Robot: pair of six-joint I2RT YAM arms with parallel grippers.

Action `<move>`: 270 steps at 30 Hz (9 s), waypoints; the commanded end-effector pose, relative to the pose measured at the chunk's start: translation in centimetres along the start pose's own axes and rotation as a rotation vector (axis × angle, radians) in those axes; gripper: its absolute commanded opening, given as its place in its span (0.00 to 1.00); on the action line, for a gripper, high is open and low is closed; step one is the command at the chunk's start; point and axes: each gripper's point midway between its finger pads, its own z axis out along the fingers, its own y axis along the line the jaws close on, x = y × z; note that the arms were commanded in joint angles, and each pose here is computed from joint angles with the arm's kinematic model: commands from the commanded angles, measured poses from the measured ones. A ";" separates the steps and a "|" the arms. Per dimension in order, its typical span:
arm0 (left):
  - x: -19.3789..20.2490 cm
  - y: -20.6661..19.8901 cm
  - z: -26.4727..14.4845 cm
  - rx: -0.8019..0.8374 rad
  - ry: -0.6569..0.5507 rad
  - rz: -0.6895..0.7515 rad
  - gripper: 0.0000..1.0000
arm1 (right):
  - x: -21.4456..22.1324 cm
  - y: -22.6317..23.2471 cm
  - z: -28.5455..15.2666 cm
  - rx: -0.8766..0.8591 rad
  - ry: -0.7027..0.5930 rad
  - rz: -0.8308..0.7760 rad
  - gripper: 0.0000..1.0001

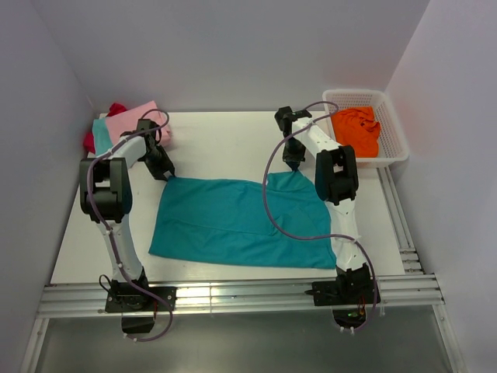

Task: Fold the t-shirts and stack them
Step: Grap the side of the flattened tshirt furthest away from the robot with both arms, then fold the other side of the tshirt into a rectangle, then rotate the tshirt 115 degrees

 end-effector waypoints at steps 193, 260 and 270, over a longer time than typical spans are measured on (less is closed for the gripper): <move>22.3 -17.9 -6.0 -0.043 -0.049 0.393 0.65 | 21.2 -5.5 -18.9 -0.669 -0.204 -0.013 1.00; 22.0 -10.1 -15.6 0.015 -0.270 0.250 0.93 | 20.5 0.3 -15.8 -0.664 -0.056 -0.157 0.99; 19.2 -6.4 -16.3 0.028 -0.306 0.132 0.94 | 20.5 1.5 -15.2 -0.678 -0.025 -0.155 0.99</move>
